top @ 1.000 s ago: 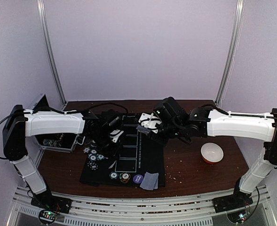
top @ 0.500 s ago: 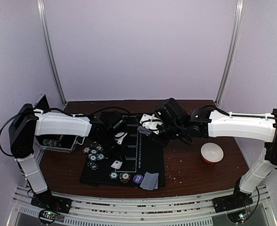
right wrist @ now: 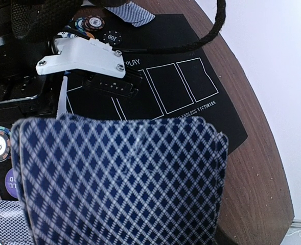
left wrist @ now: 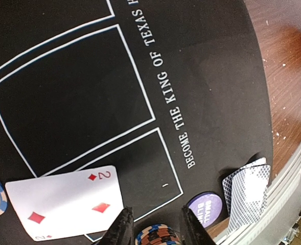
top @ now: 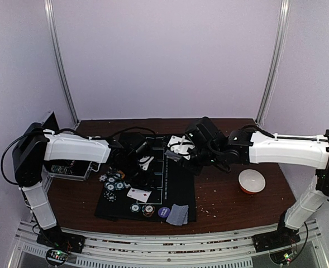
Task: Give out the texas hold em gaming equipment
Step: Flop the poker card into the community card area.
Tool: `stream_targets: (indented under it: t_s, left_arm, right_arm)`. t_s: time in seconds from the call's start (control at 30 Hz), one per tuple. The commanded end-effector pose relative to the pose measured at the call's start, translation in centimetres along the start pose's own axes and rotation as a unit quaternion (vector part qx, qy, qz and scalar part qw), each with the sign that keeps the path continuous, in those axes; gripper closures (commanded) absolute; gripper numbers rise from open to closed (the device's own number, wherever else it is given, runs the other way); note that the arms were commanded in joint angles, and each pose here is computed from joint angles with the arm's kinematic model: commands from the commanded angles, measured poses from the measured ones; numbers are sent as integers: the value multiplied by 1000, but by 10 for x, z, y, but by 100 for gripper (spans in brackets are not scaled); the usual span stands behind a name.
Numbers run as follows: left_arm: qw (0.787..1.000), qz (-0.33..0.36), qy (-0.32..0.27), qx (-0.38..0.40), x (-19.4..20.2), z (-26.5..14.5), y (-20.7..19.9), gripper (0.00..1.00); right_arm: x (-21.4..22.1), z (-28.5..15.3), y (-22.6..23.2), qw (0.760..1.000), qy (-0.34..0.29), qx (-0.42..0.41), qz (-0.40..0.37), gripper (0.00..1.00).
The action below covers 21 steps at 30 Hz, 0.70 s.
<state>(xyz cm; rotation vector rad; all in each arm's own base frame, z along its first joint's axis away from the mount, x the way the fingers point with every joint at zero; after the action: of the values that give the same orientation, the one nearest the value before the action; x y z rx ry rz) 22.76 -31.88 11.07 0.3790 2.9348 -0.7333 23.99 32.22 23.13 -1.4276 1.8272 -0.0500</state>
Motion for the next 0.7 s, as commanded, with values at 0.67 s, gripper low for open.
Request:
stream_targets:
  t_s: [0.67]
  left_arm:
    - [997, -26, -13, -65, 3, -21, 87, 67]
  right_arm:
    - [2, -14, -7, 1000, -9, 13, 16, 54]
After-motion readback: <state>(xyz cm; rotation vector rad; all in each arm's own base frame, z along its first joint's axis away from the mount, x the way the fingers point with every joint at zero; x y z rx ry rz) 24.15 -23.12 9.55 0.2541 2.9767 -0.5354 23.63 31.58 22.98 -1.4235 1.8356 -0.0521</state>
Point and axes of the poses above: each gripper's point midway between its finger pads, its own z axis out along the fingers, its own y axis along the line the jaws close on, x = y × z, the point moved 6 cm from there along -z, back along the fingers, and after that the axes turned 7 degrees about -z, right-handed, at the moved point
